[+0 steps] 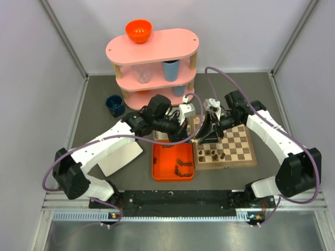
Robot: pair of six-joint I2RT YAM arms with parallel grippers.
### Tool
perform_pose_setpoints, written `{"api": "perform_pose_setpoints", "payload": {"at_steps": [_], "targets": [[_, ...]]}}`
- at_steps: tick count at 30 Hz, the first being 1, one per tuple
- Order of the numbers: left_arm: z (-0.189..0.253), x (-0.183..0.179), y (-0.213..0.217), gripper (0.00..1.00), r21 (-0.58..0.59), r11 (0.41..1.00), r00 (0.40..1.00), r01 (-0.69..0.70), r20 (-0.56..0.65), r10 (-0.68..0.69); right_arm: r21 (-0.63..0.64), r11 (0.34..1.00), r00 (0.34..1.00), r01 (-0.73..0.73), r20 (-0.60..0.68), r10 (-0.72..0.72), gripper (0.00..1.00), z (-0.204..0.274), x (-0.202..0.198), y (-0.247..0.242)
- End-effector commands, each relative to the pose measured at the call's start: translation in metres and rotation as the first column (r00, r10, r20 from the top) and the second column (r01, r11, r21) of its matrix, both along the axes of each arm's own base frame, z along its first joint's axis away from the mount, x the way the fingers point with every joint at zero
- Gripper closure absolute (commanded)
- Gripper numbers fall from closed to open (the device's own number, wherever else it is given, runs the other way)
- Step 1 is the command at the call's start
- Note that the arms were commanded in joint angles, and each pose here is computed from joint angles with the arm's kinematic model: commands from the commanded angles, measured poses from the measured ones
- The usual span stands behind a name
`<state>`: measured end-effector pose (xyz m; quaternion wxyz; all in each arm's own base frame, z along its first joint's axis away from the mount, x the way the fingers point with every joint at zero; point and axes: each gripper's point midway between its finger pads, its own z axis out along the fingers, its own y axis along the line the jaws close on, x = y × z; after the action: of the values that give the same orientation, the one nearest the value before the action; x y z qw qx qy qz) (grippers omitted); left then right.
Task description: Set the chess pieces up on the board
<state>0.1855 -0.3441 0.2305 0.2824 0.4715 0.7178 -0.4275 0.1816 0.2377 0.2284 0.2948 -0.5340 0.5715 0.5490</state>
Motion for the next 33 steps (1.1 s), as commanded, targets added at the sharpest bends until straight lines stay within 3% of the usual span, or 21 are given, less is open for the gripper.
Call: {"api": "perform_pose_setpoints", "payload": {"at_steps": [1, 11, 19, 20, 24, 25, 26, 28, 31, 33], "targets": [[0.028, 0.000, -0.003, 1.00, -0.077, 0.997, 0.999, 0.012, 0.031, -0.010, 0.009, 1.000, 0.999, -0.025, 0.048, 0.025, 0.60, 0.003, 0.001, 0.006], [0.034, -0.001, -0.006, 1.00, -0.108, 0.994, 1.000, 0.014, 0.007, -0.013, -0.011, 0.999, 0.998, -0.035, 0.047, 0.035, 0.60, -0.003, 0.000, 0.009], [0.042, 0.005, -0.004, 0.98, -0.148, 0.989, 1.000, -0.027, -0.004, 0.027, -0.009, 0.999, 0.999, -0.038, 0.039, 0.038, 0.94, -0.002, 0.000, 0.010], [0.043, 0.004, -0.002, 0.96, -0.161, 0.987, 1.000, -0.030, -0.009, 0.029, -0.007, 0.999, 0.998, -0.038, 0.040, 0.038, 0.95, -0.001, 0.000, 0.010], [0.054, 0.007, 0.003, 0.61, -0.250, 0.963, 0.995, -0.098, -0.041, 0.091, 0.017, 0.999, 0.999, -0.044, 0.023, 0.044, 0.97, 0.006, -0.002, 0.011], [0.056, 0.008, 0.004, 0.45, -0.277, 0.954, 0.994, -0.111, -0.037, 0.104, 0.027, 0.998, 0.999, -0.048, 0.017, 0.048, 0.97, 0.008, -0.003, 0.012], [0.060, 0.005, 0.007, 0.39, -0.326, 0.937, 0.992, -0.123, -0.040, 0.116, 0.037, 0.998, 0.999, -0.052, 0.010, 0.051, 0.97, 0.010, -0.004, 0.012], [0.068, 0.009, 0.011, 0.30, -0.386, 0.909, 0.987, -0.157, -0.031, 0.157, 0.072, 0.996, 0.998, -0.054, -0.019, 0.055, 0.97, 0.016, -0.004, 0.013], [0.060, 0.003, 0.017, 0.27, -0.479, 0.855, 0.979, -0.200, -0.071, 0.189, 0.112, 0.992, 0.997, -0.054, -0.053, 0.060, 0.97, 0.024, -0.004, 0.012], [0.078, 0.002, 0.018, 0.26, -0.578, 0.789, 0.977, -0.209, -0.085, 0.197, 0.134, 0.990, 0.995, -0.053, -0.074, 0.064, 0.97, 0.027, -0.003, 0.012]]}}
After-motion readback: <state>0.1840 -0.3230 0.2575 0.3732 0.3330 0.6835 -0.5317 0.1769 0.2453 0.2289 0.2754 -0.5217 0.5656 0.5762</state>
